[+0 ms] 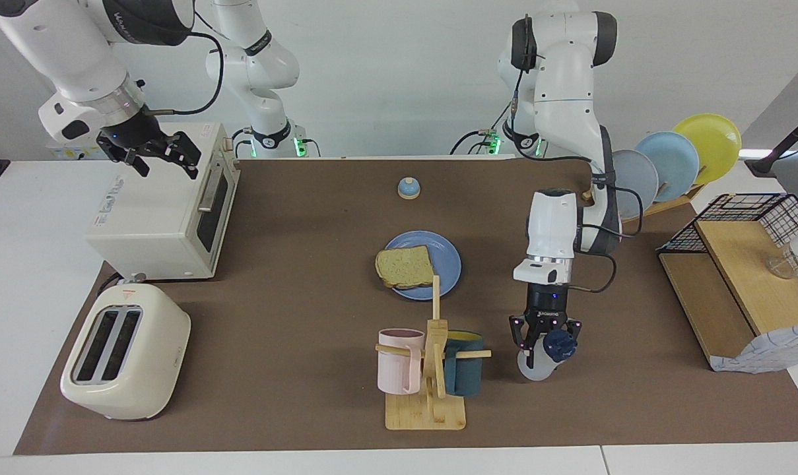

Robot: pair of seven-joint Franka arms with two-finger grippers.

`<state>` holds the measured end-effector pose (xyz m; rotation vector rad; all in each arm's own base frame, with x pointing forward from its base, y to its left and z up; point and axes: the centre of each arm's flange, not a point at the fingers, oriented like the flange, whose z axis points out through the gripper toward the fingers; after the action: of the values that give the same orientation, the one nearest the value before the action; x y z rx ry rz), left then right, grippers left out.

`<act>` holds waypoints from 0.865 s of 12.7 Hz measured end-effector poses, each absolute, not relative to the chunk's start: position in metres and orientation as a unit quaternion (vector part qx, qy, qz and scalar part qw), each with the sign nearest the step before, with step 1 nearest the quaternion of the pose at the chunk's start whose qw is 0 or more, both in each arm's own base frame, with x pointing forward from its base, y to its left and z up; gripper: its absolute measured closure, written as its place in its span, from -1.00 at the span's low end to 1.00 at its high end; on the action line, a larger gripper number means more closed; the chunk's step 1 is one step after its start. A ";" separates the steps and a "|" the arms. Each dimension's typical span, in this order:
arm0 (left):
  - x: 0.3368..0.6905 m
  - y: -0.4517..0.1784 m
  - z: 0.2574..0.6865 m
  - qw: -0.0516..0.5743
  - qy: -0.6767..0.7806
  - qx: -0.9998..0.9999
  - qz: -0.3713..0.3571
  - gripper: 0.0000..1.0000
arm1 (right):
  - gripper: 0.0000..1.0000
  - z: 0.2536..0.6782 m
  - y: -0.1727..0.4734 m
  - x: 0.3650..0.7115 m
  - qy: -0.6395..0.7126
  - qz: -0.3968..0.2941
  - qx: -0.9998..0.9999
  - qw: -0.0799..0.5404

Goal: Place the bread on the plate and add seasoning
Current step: 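Carry the bottle back beside the mug stand with the left gripper, then set the bottle down, open the left gripper and withdraw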

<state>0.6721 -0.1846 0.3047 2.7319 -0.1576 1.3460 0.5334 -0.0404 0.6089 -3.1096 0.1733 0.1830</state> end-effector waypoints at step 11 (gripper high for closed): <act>0.708 -0.176 0.262 0.043 -0.090 0.866 0.490 0.08 | -1.00 0.609 -0.040 0.533 0.056 0.059 -0.997 0.011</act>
<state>0.7085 -0.1759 0.2620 2.6488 -0.2744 1.4972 0.5334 -0.0404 0.6090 -3.1096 0.1733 0.1830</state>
